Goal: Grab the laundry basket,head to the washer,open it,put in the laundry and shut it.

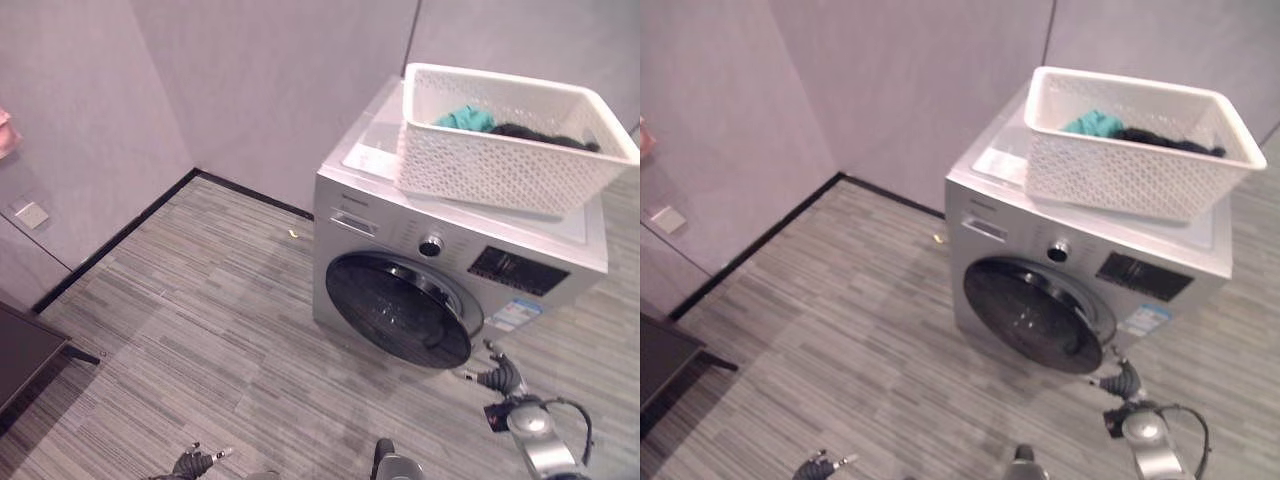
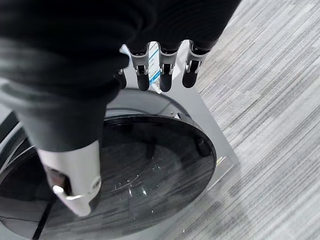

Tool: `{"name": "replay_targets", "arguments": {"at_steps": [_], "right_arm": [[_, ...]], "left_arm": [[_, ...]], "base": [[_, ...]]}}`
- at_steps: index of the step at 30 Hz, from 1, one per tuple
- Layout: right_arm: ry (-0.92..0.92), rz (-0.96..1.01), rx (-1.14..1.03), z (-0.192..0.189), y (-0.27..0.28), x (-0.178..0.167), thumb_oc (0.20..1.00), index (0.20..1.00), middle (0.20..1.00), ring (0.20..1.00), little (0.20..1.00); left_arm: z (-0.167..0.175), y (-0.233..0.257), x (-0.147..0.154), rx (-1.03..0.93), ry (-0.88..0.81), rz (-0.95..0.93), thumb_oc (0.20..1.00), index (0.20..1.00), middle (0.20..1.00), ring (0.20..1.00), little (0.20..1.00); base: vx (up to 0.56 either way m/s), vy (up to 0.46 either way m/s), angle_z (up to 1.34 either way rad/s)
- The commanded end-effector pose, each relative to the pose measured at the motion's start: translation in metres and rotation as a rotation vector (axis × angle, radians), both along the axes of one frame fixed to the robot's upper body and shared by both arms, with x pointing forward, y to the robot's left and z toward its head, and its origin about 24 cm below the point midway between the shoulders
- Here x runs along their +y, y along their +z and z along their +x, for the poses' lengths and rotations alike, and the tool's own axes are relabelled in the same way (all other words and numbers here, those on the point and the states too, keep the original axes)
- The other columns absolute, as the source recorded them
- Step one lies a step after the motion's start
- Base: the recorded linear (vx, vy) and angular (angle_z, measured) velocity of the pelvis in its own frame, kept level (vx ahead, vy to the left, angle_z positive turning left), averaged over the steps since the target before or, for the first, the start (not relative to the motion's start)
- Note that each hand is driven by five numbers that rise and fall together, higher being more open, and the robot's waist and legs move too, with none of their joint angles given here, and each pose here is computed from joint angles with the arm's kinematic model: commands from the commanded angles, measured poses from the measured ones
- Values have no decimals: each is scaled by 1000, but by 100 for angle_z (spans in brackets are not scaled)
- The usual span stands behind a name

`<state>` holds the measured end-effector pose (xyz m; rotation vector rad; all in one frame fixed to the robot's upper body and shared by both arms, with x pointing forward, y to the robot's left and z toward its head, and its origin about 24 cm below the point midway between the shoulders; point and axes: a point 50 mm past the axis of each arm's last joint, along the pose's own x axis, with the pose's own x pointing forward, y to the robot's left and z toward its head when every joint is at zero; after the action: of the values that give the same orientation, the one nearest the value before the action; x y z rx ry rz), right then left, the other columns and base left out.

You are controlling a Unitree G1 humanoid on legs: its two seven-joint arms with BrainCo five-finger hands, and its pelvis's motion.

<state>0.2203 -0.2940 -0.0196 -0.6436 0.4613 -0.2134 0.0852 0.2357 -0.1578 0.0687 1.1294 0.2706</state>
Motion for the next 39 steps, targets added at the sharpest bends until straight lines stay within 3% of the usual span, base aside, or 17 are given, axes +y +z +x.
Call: {"name": "replay_targets", "arguments": {"at_steps": [1,6,18,21,29,30,34,39], "right_arm": [[42,-121,-200,25,43,-6,1000,1000,1000,1000,1000],[65,-163,-169,32,43,-8,1000,1000,1000,1000,1000],[83,-218,-252,79,74,-3,1000,1000,1000,1000,1000],[86,-339,-298,88,102,-17,1000,1000,1000,1000,1000],[127,-519,-362,116,153,-23,1000,1000,1000,1000,1000],[182,-565,-357,130,159,-11,1000,1000,1000,1000,1000],[274,-578,-353,146,164,12,1000,1000,1000,1000,1000],[537,-273,-334,150,117,109,1000,1000,1000,1000,1000]], "left_arm": [[1,1,9,3,24,18,1000,1000,1000,1000,1000],[-2,0,3,-2,8,-3,1000,1000,1000,1000,1000],[26,9,-2,-113,-37,6,1000,1000,1000,1000,1000],[49,20,2,-209,-42,12,1000,1000,1000,1000,1000],[61,24,0,-259,0,7,1000,1000,1000,1000,1000],[79,31,-12,-331,-15,-19,1000,1000,1000,1000,1000],[99,42,-22,-418,-15,-47,1000,1000,1000,1000,1000],[120,57,-27,-523,17,-70,1000,1000,1000,1000,1000]], "base": [[120,-137,-36],[40,-76,5],[-58,-33,19],[-99,-49,12],[-46,-32,0],[-77,-64,-32],[-56,-37,-14],[-20,-50,-13]]}}
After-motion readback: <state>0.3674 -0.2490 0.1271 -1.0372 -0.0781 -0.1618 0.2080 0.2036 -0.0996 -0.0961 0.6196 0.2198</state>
